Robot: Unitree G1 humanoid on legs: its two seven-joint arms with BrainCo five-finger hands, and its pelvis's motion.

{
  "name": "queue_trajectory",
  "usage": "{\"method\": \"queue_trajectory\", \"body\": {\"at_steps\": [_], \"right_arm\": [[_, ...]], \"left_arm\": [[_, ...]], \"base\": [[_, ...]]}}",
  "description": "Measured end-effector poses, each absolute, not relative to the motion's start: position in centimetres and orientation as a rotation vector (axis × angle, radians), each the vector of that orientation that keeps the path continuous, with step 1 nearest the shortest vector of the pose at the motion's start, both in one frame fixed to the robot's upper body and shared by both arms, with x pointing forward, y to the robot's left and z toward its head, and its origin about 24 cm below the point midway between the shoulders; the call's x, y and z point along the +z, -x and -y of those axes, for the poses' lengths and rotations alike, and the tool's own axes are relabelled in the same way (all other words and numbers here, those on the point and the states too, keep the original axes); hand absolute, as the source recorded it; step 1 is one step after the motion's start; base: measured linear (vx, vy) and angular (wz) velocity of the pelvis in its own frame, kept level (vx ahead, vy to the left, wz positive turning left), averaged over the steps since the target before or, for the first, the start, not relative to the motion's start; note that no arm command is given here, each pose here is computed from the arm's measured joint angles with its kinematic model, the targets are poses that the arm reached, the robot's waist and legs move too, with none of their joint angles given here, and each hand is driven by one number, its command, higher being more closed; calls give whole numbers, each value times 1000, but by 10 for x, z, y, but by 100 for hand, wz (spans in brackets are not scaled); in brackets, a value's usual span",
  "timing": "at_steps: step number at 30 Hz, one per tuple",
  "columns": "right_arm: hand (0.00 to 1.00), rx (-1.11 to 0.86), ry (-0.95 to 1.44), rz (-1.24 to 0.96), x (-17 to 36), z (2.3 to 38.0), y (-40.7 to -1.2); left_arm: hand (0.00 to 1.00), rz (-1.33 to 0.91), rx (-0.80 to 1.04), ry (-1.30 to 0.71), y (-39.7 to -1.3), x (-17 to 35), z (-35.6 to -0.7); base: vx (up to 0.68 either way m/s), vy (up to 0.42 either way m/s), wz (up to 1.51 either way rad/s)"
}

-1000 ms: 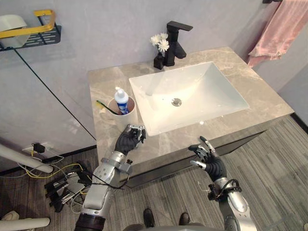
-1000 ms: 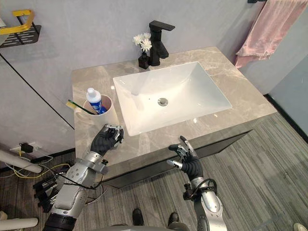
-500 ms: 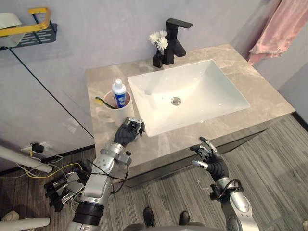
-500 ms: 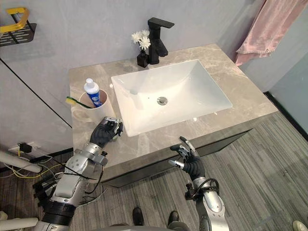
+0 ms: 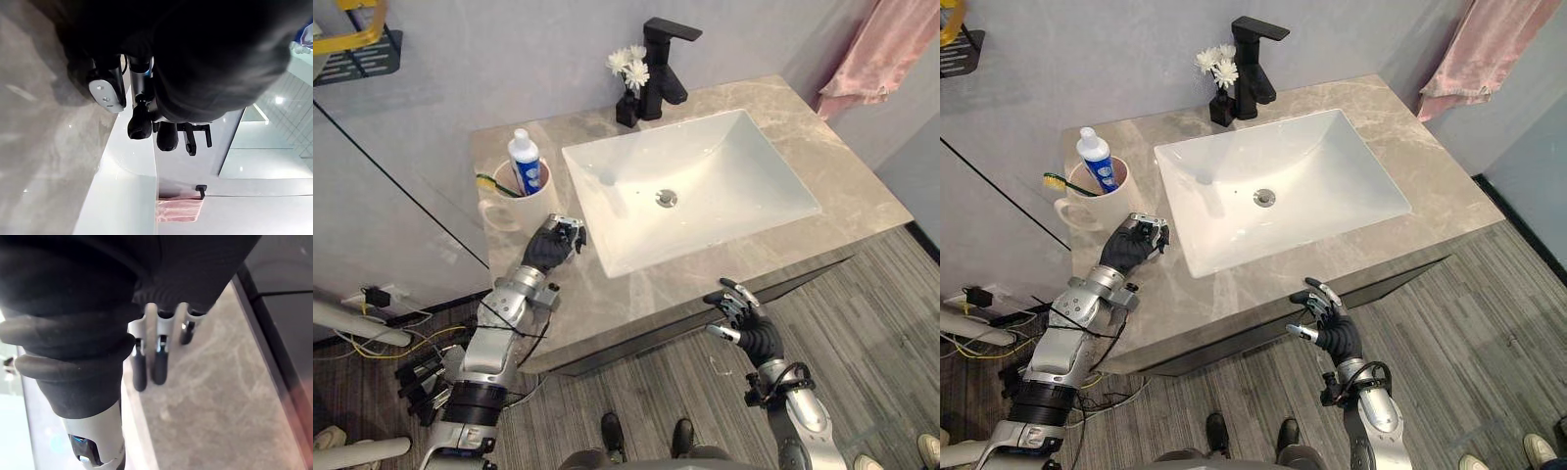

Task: Organize washtable

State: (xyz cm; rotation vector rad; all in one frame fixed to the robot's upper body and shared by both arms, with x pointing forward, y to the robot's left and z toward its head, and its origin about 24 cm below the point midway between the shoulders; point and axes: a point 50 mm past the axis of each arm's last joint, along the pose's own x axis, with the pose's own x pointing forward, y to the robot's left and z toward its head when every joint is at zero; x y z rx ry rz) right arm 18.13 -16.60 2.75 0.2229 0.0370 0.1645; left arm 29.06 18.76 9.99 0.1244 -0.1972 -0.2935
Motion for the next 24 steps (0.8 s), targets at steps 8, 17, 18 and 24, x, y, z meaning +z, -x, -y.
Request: {"method": "queue_trajectory", "body": {"at_steps": [8, 17, 18, 24], "right_arm": [[0, 173, -219, -35, 30, 167, -175], [0, 169, -217, -29, 30, 168, -174], [0, 168, -223, -27, 30, 168, -174], [0, 168, -234, -21, 31, 168, -174]], "left_arm": [[100, 189, -284, -137, -298, 101, -191], [100, 213, -269, -161, -301, 109, -194], [100, 215, -270, -165, -303, 110, -194], [100, 231, -267, -167, -309, 115, -193]], "base": [[-35, -11, -3], [-10, -10, -1], [0, 0, 0], [0, 0, 0]]}}
